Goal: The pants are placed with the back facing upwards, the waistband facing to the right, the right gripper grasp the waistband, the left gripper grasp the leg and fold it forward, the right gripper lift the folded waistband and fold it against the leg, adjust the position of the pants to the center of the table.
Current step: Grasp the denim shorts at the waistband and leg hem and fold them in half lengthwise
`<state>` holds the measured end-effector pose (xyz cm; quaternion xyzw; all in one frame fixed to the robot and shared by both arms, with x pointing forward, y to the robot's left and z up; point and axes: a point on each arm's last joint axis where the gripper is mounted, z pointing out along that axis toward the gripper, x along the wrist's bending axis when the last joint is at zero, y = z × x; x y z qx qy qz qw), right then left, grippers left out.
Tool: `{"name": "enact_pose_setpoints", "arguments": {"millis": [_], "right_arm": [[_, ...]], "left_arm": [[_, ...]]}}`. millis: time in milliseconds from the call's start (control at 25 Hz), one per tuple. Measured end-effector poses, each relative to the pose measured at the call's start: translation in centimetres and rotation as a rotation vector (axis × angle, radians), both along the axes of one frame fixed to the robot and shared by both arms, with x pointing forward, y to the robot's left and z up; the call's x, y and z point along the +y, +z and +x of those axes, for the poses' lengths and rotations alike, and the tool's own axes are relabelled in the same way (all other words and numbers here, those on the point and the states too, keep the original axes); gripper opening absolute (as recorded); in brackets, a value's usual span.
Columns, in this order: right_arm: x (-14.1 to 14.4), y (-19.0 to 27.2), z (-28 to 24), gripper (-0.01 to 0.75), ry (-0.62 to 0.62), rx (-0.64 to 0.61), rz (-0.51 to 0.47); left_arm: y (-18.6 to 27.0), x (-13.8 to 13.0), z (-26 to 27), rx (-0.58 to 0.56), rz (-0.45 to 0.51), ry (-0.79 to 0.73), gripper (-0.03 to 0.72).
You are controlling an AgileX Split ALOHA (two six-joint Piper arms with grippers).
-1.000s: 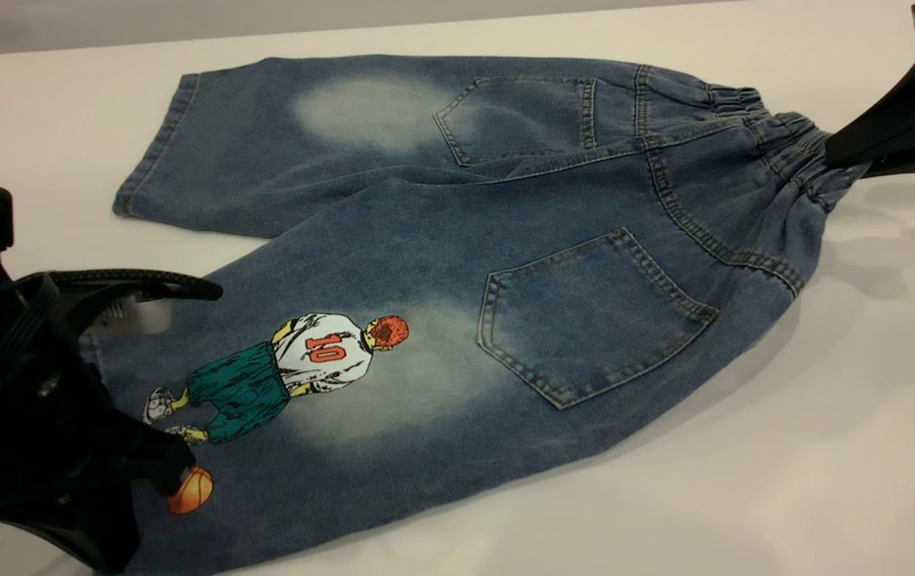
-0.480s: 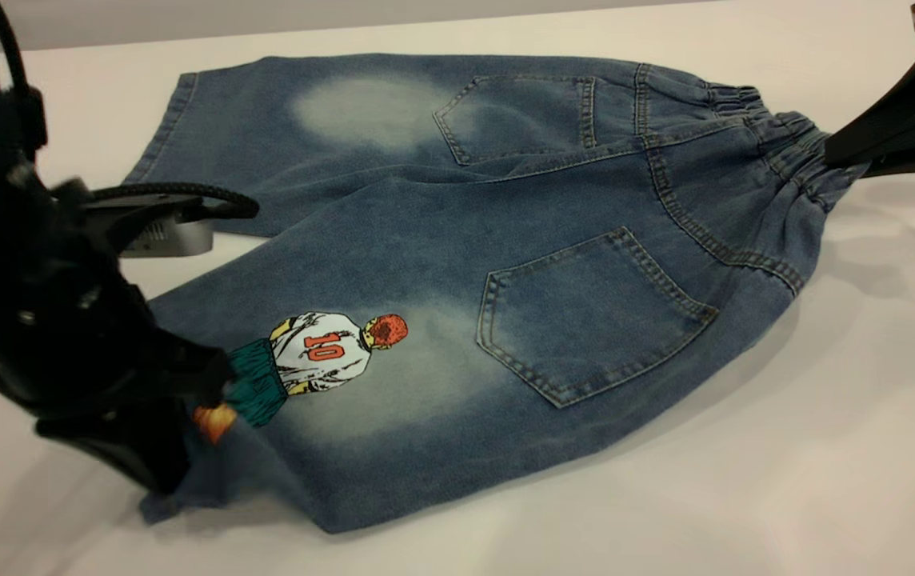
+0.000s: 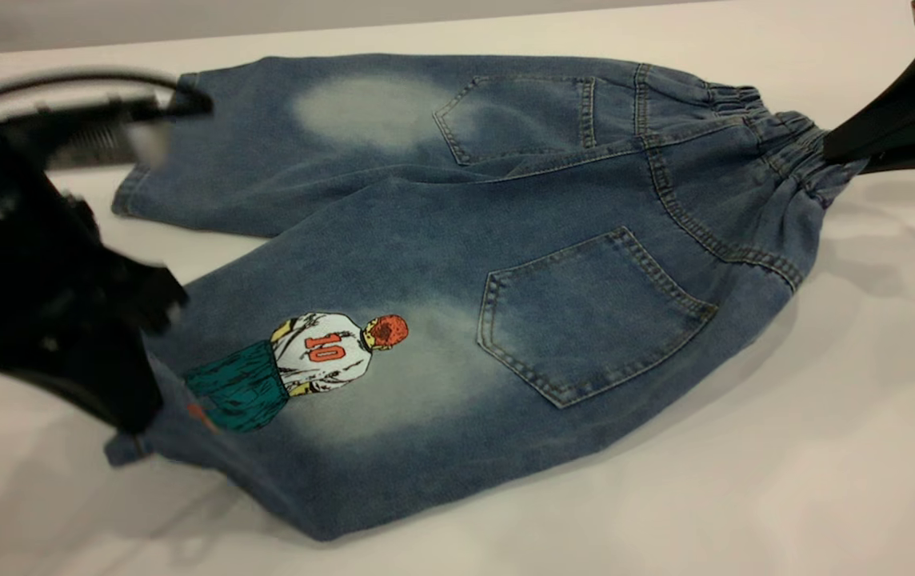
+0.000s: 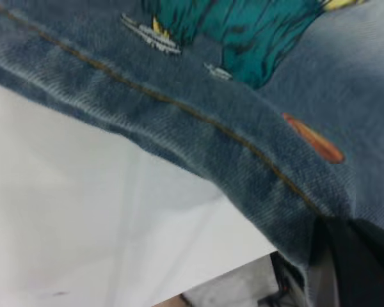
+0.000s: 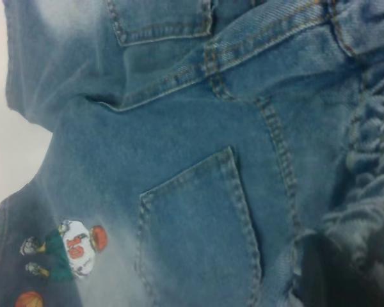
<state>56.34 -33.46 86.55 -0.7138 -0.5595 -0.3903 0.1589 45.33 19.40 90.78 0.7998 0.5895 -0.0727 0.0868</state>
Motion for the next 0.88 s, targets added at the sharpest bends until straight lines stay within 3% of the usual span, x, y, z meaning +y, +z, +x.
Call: {"name": "enact_pose_setpoints", "arguments": {"millis": [280,880], "right_arm": [[-0.4,1.6,1.9,0.026,0.001,-0.057,0.02],[-1.6,4.6,5.2,0.026,-0.01,-0.123,-0.012]], "left_arm": [[3.3,0.0,0.3,-0.138,-0.046,-0.003,0.027],[9.2,-1.1,5.7,-0.451,-0.04,-0.03,0.027]]}}
